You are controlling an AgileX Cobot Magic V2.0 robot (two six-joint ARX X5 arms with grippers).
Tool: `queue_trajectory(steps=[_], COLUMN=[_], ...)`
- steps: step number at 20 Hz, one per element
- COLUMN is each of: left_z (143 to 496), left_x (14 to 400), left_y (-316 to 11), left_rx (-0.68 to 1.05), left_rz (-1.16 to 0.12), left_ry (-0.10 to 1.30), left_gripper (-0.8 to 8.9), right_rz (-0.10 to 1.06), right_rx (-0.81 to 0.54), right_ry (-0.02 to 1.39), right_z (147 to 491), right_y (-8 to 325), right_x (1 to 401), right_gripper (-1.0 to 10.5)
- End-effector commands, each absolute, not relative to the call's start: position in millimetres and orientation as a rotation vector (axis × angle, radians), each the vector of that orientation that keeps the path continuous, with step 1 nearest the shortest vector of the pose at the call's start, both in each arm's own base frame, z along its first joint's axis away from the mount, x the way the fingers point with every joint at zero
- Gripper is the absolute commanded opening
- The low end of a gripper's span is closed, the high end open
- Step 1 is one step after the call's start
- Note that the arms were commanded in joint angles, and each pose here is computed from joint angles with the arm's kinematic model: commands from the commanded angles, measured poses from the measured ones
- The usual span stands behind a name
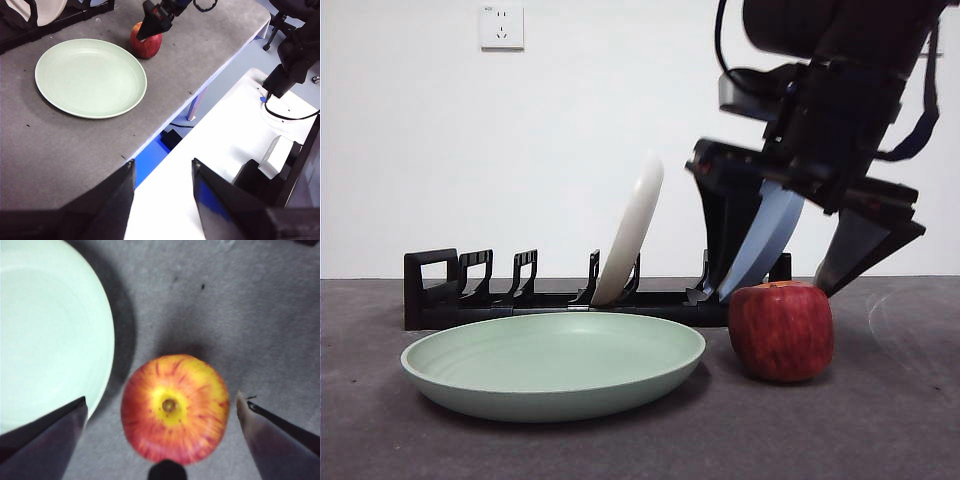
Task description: Take the green plate from the plate rack,put the plate on the table,take the apple from the table,put the apple in the plate
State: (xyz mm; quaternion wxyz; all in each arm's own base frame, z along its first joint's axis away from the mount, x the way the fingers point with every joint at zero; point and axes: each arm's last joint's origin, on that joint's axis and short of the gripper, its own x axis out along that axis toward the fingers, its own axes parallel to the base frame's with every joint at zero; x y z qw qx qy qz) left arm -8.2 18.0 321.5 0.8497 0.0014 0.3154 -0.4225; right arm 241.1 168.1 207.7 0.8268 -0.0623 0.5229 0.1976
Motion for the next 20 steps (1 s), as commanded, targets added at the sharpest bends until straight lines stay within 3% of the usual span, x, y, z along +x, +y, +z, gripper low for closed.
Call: queue_trajectory(steps=[1, 3, 7, 11, 15, 17, 20], left_z=[321, 321, 321, 321, 321, 321, 321], left_x=[-8, -8, -8, -8, -8, -8, -8], left_y=[18, 18, 18, 18, 18, 18, 18], left_rx=[-0.009, -0.009, -0.009, -0.009, -0.011, -0.011, -0.010], left_rz=[-0.888, -0.887, -0.887, -0.887, -0.888, -0.888, -0.885], left_ry=[0.657, 0.657, 0.657, 0.657, 0.654, 0.653, 0.652], left_gripper=[1.88, 1.88, 1.88, 1.88, 1.88, 1.88, 1.88], right_rz=[0.401, 0.386, 0.389, 0.397, 0.430, 0.510, 0.730], right_rx=[-0.153, -0.168, -0.185, -0.202, -0.214, -0.166, -0.043], right_ry=[1.124, 1.141, 1.138, 1.141, 1.125, 1.105, 1.036], right_z=[198, 192, 191, 209, 261, 286, 309], right_y=[173, 174, 174, 177, 183, 188, 202], right_x=[242, 244, 245, 249, 256, 258, 259], right_gripper=[5.0, 4.3, 0.1, -0.1, -0.1, -0.1, -0.1])
